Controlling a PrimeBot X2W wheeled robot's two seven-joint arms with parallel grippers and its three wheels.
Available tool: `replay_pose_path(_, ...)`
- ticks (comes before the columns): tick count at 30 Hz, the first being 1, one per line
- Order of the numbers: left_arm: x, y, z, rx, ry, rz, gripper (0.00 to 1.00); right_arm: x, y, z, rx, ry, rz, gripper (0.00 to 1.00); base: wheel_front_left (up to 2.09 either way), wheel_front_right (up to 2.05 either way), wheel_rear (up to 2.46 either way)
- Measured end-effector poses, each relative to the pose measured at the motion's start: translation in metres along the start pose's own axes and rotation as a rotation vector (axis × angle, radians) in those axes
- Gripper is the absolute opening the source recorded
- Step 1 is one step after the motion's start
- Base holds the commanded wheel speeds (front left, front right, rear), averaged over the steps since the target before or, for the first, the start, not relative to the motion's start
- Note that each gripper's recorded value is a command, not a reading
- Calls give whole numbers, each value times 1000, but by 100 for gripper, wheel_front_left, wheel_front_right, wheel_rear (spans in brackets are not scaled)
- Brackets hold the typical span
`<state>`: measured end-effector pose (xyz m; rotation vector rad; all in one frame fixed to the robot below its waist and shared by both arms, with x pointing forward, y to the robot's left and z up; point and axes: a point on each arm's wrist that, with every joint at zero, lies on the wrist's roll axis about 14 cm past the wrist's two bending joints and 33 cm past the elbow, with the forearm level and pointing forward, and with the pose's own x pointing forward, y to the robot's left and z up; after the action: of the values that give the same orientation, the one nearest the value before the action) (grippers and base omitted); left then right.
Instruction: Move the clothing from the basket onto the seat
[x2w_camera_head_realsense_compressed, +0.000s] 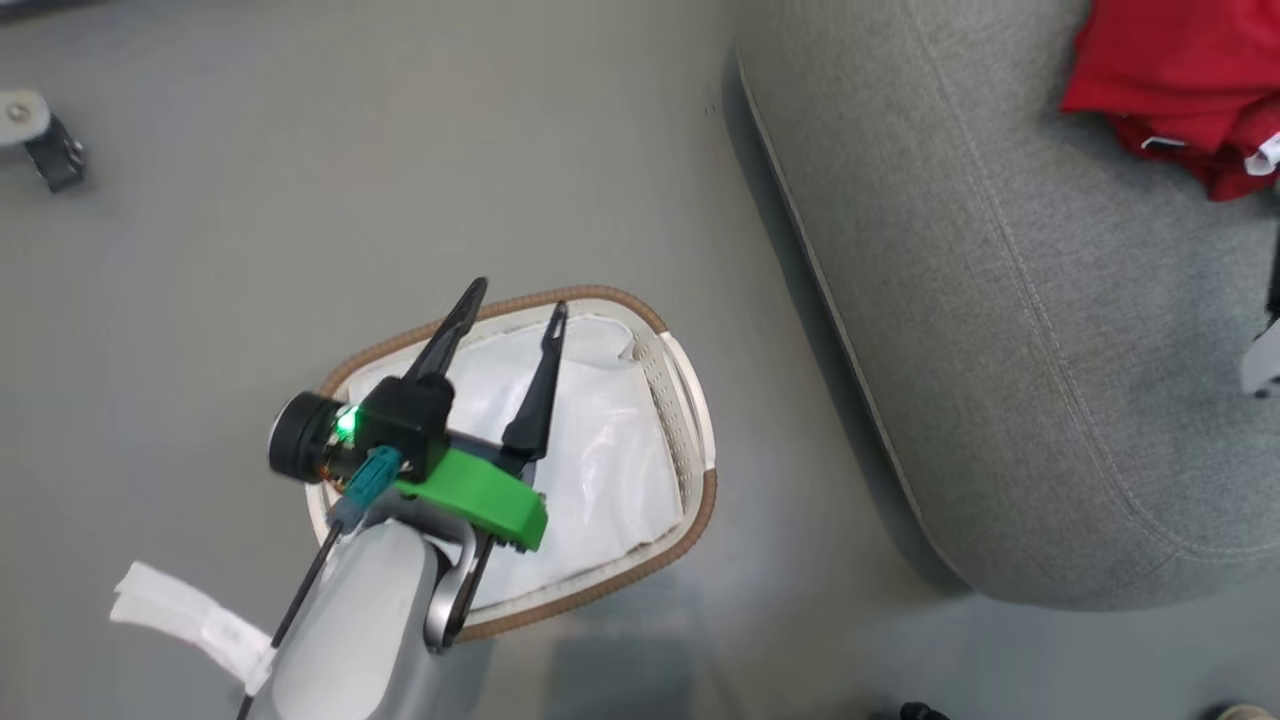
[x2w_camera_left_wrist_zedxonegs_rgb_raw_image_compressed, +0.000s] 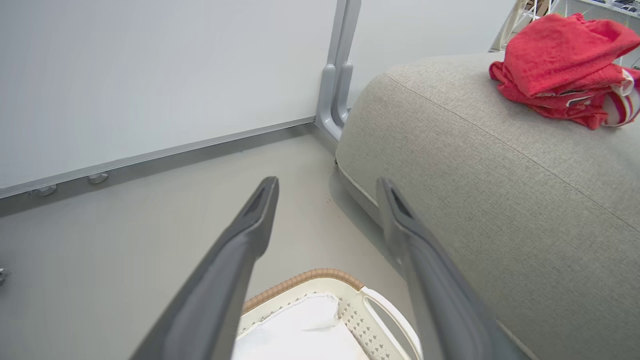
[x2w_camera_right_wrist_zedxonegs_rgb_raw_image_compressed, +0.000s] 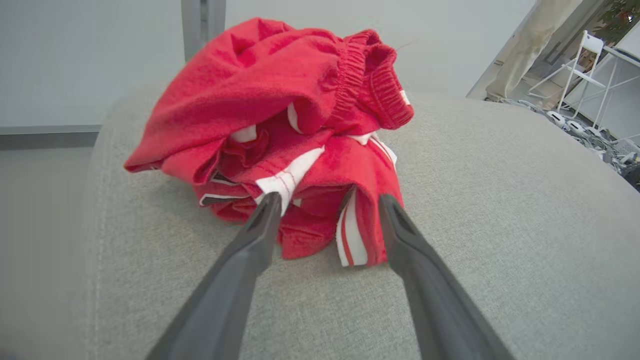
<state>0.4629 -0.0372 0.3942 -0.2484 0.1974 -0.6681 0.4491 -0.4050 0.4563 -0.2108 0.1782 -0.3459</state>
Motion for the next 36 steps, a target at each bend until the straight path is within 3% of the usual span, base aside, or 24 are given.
replay_pose_path(5, -25, 21, 14, 29, -19, 118, 100, -22, 32, 8, 72, -42, 63, 100, 0, 0, 0)
replay_pose_path(14, -95, 83, 28, 76, -29, 436, 100, -41, 146, 39, 200, -124, 326, 100, 0, 0, 0)
replay_pose_path(21, -157, 121, 41, 90, -54, 651, 100, -60, 215, 69, 260, -180, 499, 100, 0, 0, 0)
replay_pose_path(27, -193, 128, 45, 85, -70, 734, 100, -80, 241, 81, 295, -199, 570, 100, 0, 0, 0)
replay_pose_path(36, -227, 113, 43, 57, -88, 752, 100, -113, 238, 69, 321, -167, 574, 100, 0, 0, 0)
